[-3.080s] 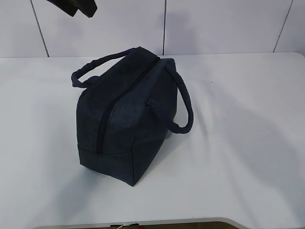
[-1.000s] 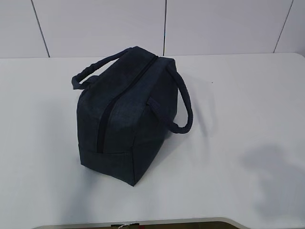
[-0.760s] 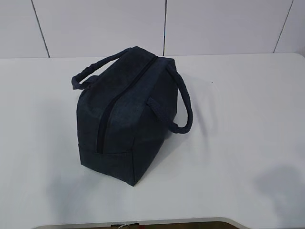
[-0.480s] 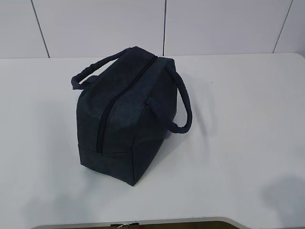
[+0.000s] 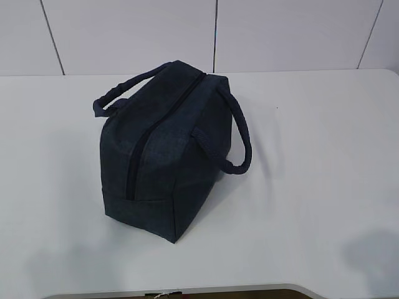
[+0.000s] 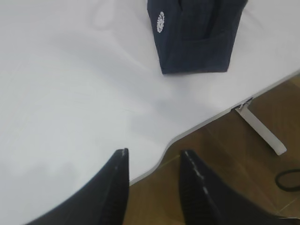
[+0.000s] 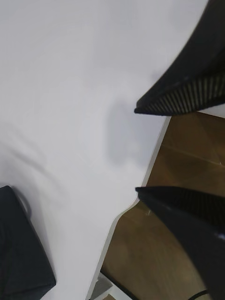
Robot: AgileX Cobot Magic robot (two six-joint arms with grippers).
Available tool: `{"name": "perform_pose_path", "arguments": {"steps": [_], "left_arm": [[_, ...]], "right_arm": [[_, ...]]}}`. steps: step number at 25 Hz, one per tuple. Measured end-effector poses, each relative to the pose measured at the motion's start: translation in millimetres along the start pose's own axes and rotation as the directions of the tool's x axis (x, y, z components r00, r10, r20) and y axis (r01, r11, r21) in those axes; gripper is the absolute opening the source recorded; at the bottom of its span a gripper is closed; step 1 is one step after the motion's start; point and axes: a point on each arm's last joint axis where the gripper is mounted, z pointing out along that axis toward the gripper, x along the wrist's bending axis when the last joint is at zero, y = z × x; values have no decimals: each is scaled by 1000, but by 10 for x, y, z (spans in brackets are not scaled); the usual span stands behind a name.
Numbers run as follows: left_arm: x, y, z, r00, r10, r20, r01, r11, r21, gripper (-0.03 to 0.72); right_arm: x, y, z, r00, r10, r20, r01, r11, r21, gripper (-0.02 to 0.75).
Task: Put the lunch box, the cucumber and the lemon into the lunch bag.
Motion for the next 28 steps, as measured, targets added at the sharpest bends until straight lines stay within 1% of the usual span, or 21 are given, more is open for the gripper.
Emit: {"name": "perform_pose_path", "arguments": {"steps": [4,6,8,10,12,14,16,18,28], "left_arm": [[7,1,0,1000,-2,-8,2,1000,-1,253],[7,1,1,1000,-11,-20,11,1000,-1,253],[3,0,7,998,-34,-52,34,999,0,250],[0,3,11,991,-70,-113,70,998,-3,245],[-4,6,16,979,-105,-174,106,994,-9,242],[-6,9,20,964,-137,-229,137,990,-16,242],[-7,10,23,953,-155,-259,155,988,-21,242],[-9,11,24,950,-162,-267,162,987,-23,242],[-9,11,24,949,-163,-269,163,986,-23,242]], "right_arm": [[-5,3,0,1000,0,6,0,1000,-3,398],[-6,5,0,1000,10,24,-10,1000,-2,399],[-3,5,-1,997,35,73,-36,999,5,399],[6,5,-2,987,74,142,-77,997,13,399],[13,8,-3,970,113,214,-119,993,17,398],[15,8,-4,960,129,250,-138,990,19,398],[14,8,-4,957,132,258,-142,990,20,398],[14,7,-4,956,133,261,-143,990,20,399],[12,9,-5,956,133,262,-142,990,18,399]]}}
